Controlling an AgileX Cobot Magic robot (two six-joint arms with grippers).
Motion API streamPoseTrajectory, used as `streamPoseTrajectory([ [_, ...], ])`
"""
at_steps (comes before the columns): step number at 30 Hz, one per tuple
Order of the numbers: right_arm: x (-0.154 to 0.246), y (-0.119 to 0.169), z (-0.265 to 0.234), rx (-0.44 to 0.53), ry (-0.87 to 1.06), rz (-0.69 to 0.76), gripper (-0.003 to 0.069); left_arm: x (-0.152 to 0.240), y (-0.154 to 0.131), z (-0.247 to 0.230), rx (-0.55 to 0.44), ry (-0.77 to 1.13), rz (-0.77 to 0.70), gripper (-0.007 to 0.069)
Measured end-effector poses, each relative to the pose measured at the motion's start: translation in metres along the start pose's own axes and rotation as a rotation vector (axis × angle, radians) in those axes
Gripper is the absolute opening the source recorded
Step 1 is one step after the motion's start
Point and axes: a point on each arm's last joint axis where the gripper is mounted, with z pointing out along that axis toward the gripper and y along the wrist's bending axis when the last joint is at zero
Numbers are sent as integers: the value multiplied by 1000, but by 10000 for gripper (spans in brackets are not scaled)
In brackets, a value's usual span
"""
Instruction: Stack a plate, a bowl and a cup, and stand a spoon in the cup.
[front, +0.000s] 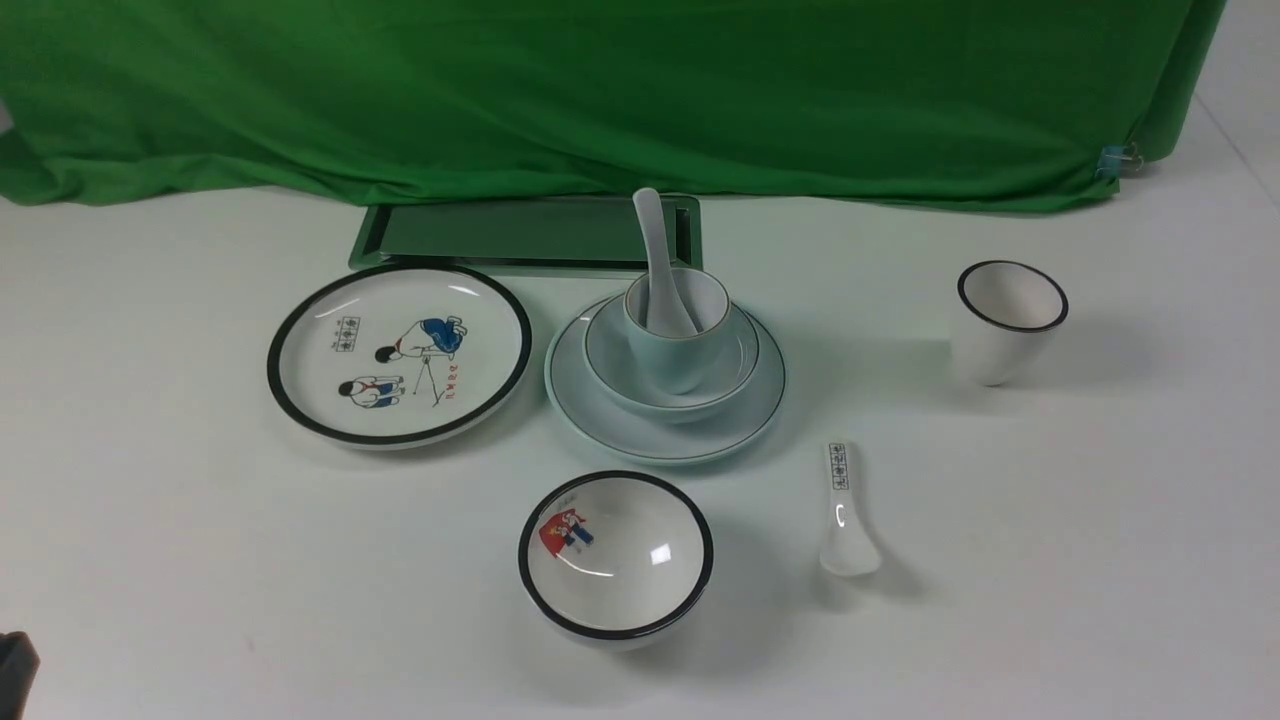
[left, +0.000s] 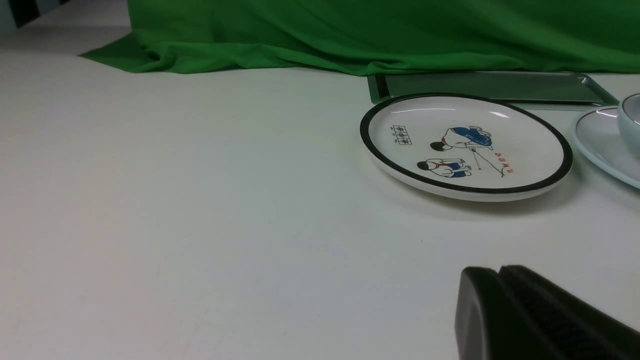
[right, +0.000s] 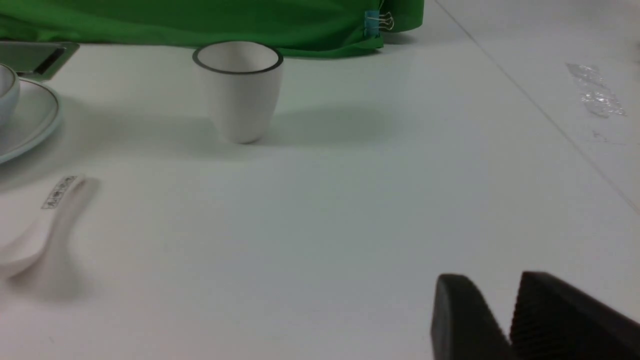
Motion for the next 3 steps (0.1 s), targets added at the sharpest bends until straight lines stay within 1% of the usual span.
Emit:
streamPoseTrajectory([
  [3,0,0,0,0,0,0,217,0,0,0,0,0,0,-29],
])
